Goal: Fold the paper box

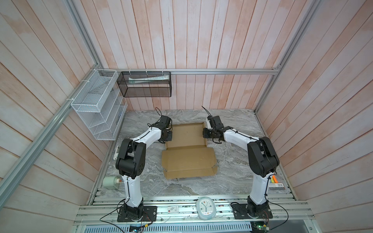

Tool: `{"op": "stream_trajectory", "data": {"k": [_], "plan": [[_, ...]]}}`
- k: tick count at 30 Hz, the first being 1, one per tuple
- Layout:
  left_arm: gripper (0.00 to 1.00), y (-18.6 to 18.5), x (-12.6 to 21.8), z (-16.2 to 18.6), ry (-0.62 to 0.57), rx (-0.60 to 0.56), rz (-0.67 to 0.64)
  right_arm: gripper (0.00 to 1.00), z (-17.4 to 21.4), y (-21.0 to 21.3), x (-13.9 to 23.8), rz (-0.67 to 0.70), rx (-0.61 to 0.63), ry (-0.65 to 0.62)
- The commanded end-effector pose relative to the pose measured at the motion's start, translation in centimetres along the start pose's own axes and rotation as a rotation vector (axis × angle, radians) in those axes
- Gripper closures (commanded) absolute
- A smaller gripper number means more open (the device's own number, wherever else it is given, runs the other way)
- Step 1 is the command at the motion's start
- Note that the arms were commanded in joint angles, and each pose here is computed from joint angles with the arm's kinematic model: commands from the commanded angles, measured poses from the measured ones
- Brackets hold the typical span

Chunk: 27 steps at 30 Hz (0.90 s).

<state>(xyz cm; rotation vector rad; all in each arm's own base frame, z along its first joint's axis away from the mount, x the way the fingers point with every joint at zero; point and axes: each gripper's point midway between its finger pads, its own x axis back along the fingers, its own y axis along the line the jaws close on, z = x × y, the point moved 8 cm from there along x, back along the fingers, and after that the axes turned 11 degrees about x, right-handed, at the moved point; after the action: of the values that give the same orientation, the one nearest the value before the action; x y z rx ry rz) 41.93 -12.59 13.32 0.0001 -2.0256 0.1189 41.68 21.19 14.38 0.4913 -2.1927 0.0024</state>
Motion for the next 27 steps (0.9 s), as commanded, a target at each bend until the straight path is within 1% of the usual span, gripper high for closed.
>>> {"op": "stream_trajectory", "data": {"k": [1, 6, 12, 20, 27], "plan": [[0.81, -0.5, -0.2, -0.9, -0.007, -0.006, 0.024, 0.83, 0.5, 0.4, -0.8, -0.002, -0.006, 0.065], [0.78, -0.7, -0.4, -1.3, -0.01, -0.001, 0.034, 0.83, 0.3, 0.5, -1.4, -0.009, -0.01, 0.083], [0.73, -0.6, -0.8, -1.5, -0.012, 0.001, 0.034, 0.8, 0.5, 0.5, -1.7, -0.01, -0.015, 0.095], [0.71, 0.1, -1.9, -1.5, 0.0, 0.008, 0.024, 0.74, 0.5, 0.3, -1.9, -0.001, -0.01, 0.093], [0.69, 0.4, -2.7, -1.2, 0.007, 0.008, 0.009, 0.72, 0.6, 0.2, -2.3, 0.016, -0.003, 0.103]]}}
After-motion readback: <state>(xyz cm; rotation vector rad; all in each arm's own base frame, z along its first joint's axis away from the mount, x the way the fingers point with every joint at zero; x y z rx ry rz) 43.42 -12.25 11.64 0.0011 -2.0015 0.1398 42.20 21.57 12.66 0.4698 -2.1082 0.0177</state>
